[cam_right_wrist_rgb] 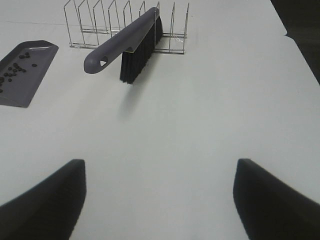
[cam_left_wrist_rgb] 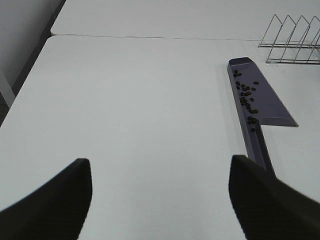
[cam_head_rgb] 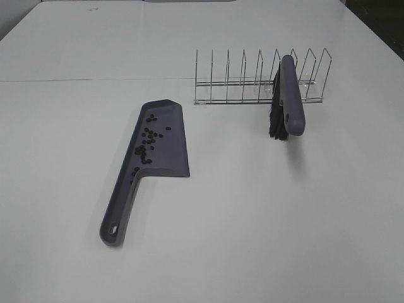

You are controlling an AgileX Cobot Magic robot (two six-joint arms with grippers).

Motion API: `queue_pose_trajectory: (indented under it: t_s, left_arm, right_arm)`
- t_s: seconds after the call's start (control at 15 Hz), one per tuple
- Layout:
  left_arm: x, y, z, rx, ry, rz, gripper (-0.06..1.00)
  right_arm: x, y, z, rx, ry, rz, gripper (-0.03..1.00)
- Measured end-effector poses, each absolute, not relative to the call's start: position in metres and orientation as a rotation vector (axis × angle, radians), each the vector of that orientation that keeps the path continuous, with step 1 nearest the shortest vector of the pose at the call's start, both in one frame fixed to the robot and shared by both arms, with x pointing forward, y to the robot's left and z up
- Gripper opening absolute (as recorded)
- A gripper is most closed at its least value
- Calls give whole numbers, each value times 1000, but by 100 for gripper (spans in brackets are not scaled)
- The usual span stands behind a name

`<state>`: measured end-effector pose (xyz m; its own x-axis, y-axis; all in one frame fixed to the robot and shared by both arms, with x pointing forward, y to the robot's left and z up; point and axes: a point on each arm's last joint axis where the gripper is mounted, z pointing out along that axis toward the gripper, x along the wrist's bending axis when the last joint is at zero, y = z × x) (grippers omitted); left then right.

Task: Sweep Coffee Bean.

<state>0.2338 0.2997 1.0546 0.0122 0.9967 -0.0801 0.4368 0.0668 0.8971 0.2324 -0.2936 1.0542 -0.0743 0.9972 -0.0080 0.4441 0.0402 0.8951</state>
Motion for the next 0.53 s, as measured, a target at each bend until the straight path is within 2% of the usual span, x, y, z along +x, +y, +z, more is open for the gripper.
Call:
queue_pose_trajectory:
  t_s: [0.53]
  left_arm:
    - [234, 300, 1055, 1486, 1542, 882, 71]
  right_arm:
    - [232, -293, 1054, 1487, 1610, 989, 71]
